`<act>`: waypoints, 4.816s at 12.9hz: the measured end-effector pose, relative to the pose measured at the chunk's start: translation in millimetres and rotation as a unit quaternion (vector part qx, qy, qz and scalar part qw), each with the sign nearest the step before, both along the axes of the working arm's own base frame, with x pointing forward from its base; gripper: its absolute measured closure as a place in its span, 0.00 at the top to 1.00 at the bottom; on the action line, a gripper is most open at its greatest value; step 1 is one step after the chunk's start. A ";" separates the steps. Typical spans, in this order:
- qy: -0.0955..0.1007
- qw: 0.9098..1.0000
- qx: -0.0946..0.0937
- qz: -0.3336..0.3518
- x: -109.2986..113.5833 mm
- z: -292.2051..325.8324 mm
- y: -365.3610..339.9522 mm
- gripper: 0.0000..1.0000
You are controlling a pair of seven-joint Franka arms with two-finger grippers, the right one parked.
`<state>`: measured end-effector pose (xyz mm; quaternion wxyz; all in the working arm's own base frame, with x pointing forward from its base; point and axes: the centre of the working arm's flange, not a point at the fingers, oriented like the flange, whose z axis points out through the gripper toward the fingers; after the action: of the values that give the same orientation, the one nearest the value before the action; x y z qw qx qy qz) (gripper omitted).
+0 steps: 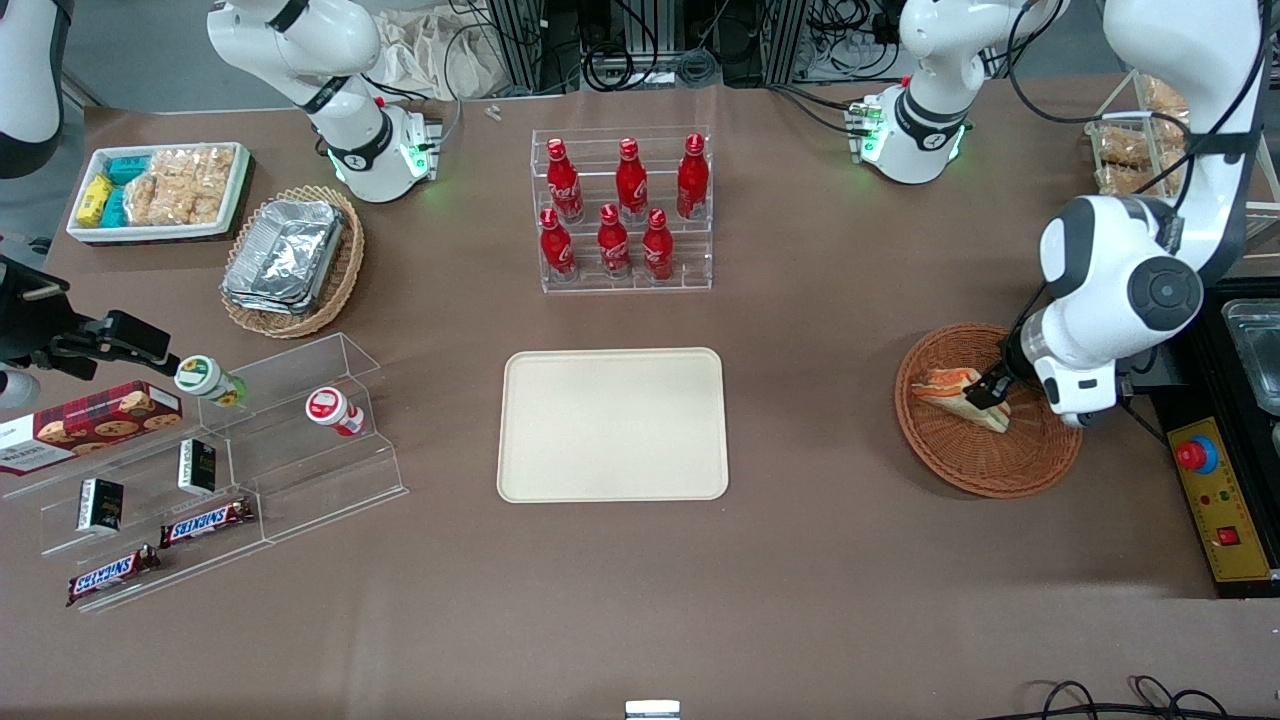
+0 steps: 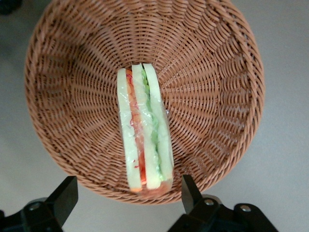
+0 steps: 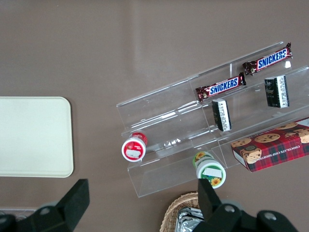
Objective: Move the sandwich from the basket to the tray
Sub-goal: 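Lower the left gripper and close it on the sandwich, then lift the sandwich up out of the basket with the left gripper, then carry the sandwich over the cream tray with the left gripper, then lower the sandwich onto the tray and open the left gripper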
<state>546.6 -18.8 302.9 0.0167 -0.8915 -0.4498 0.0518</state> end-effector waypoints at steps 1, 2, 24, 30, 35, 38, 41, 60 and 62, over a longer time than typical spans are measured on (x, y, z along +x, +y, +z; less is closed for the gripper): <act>0.000 1.000 0.000 0.010 1.7 -9.7 0.5 0.96; 0.001 1.000 0.003 0.017 2.6 -17.9 0.9 0.96; 0.036 0.998 0.032 0.033 43.8 207.6 -59.2 0.10; 0.041 0.978 -0.027 -0.205 29.7 223.2 -138.6 0.10; 0.033 0.944 -0.025 -0.326 8.6 182.0 -262.2 0.10; 0.026 0.917 -0.018 -0.398 -7.1 129.2 -337.6 0.10; 0.042 0.899 -0.025 -0.435 -10.8 59.2 -382.8 0.10; 0.020 0.892 0.004 -0.452 20.5 31.7 -385.7 0.92; 0.035 0.886 0.032 -0.462 28.8 94.1 -339.2 1.00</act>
<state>575.5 -358.1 397.0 0.0832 -0.9949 0.0120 0.0550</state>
